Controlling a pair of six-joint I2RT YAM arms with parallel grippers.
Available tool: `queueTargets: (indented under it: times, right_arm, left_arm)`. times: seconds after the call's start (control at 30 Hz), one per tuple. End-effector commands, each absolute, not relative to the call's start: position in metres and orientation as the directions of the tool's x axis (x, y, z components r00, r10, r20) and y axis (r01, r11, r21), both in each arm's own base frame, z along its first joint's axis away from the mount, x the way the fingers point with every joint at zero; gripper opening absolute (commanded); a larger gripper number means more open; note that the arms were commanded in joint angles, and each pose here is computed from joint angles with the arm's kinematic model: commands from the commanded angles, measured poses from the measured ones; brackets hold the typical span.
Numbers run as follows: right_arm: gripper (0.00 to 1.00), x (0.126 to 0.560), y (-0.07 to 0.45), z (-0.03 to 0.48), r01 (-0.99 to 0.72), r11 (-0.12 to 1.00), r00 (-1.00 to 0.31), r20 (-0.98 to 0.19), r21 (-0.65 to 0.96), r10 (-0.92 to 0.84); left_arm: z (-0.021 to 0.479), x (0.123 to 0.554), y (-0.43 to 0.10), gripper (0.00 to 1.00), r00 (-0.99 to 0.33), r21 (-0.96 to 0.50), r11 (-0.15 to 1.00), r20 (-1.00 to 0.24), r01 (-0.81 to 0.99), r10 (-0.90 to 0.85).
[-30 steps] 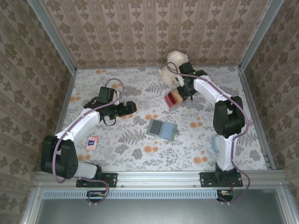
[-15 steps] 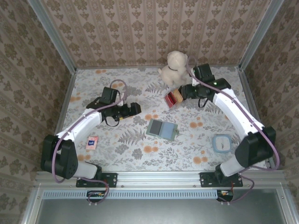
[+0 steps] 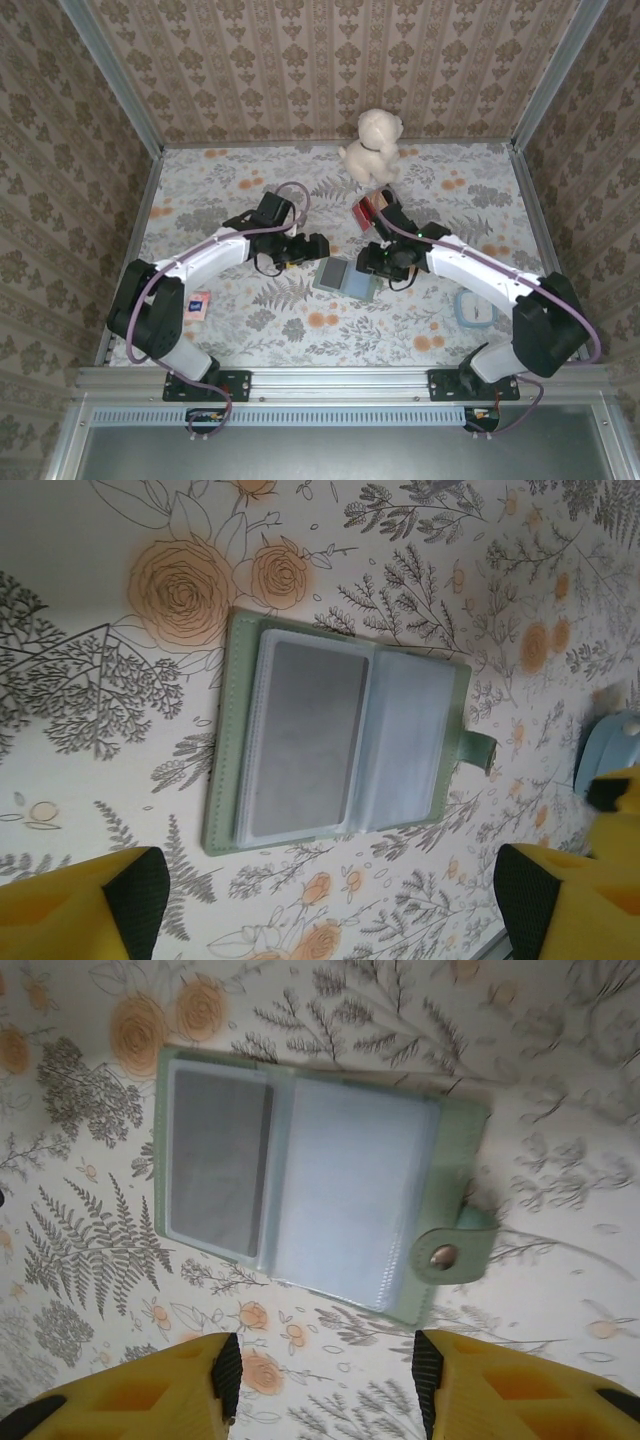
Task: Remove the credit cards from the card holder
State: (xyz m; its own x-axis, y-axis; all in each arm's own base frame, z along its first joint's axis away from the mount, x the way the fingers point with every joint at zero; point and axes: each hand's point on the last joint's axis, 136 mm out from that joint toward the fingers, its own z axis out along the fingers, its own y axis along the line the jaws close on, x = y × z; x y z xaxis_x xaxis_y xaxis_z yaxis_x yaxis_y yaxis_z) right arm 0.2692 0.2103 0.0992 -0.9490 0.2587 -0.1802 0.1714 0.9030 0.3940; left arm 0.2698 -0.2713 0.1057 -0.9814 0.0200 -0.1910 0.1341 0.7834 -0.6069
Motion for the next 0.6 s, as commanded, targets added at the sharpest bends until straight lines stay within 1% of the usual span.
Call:
queueTargets:
  times: [0.0, 0.13, 0.23, 0.4, 0.47, 0.5, 0.53, 0.57]
  right_arm:
    - [0.51, 0.272, 0.229, 0.081, 0.296, 0.848, -0.925, -0.092, 0.44, 0.37]
    - [0.5, 0.272, 0.232, 0.065, 0.339, 0.85, -0.921, -0.041, 0.403, 0.387]
    - [0.49, 0.278, 0.232, 0.063, 0.334, 0.861, -0.922, -0.055, 0.383, 0.383]
    - [0.48, 0.284, 0.239, 0.052, 0.339, 0.856, -0.926, -0.023, 0.39, 0.377]
    - [0.48, 0.285, 0.236, 0.048, 0.334, 0.87, -0.93, -0.027, 0.362, 0.367]
    - [0.48, 0.286, 0.234, 0.047, 0.325, 0.878, -0.932, -0.035, 0.352, 0.359]
    - [0.48, 0.288, 0.231, 0.045, 0.319, 0.885, -0.933, -0.051, 0.34, 0.356]
    - [0.48, 0.291, 0.229, 0.045, 0.308, 0.892, -0.935, -0.068, 0.332, 0.348]
  left_arm:
    - [0.108, 0.278, -0.278, 0.87, -0.983, -0.624, 0.776, -0.184, 0.095, -0.028]
    - [0.112, 0.284, -0.275, 0.87, -0.977, -0.598, 0.794, -0.212, 0.109, -0.025]
    - [0.115, 0.288, -0.28, 0.87, -0.975, -0.613, 0.782, -0.219, 0.11, -0.035]
    - [0.113, 0.294, -0.28, 0.87, -0.975, -0.607, 0.79, -0.214, 0.084, -0.061]
    - [0.112, 0.294, -0.281, 0.84, -0.975, -0.611, 0.788, -0.208, 0.072, -0.073]
    - [0.112, 0.294, -0.282, 0.82, -0.976, -0.613, 0.787, -0.206, 0.069, -0.075]
    - [0.111, 0.292, -0.284, 0.78, -0.977, -0.616, 0.785, -0.201, 0.068, -0.074]
    - [0.11, 0.29, -0.287, 0.77, -0.979, -0.622, 0.78, -0.194, 0.069, -0.068]
